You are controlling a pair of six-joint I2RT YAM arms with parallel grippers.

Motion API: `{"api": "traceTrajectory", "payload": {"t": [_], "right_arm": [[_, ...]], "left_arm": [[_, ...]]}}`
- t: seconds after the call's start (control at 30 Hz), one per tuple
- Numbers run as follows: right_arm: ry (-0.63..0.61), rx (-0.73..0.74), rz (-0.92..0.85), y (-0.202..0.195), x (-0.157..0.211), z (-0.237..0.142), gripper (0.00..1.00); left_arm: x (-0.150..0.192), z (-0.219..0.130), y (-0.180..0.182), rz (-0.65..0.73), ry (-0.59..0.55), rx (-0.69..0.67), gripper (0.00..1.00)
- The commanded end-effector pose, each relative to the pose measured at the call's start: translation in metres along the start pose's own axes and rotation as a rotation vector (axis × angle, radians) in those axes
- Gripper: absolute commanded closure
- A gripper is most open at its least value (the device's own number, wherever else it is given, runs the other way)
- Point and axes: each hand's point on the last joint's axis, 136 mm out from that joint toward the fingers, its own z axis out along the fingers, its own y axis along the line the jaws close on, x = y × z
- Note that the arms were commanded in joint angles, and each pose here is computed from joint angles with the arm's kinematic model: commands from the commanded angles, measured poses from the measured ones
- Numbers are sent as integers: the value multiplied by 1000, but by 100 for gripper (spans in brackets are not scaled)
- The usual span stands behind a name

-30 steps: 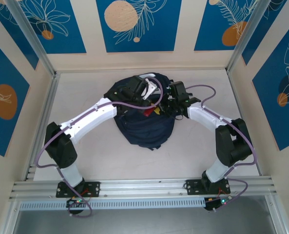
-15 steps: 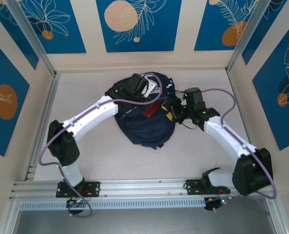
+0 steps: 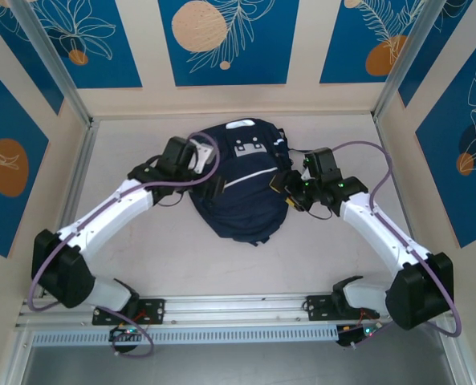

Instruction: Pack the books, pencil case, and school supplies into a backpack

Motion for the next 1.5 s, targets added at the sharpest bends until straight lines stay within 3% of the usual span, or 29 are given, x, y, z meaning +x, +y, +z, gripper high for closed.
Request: {"api": "traceTrajectory", "payload": {"t": [0.0,0.2,0.47,0.87,1.2,1.47], "right_arm": [[45,-8,-56,10,6,1,38],[99,-10,-48,13,13,11,38],[116,-1,-54,12,21,11,37],[144,20,-57,9,32,18,32],[142,25,-57,9,33,17,29],[142,39,-58,6,34,18,29]], "left_arm": [[19,9,12,41,-10,43,23],[39,28,13,105,21,143,33],[49,45,32,199,92,107,59],[49,61,37,232,147,150,62],[58,74,18,240,225,302,70],[58,73,26,239,227,255,95]]}}
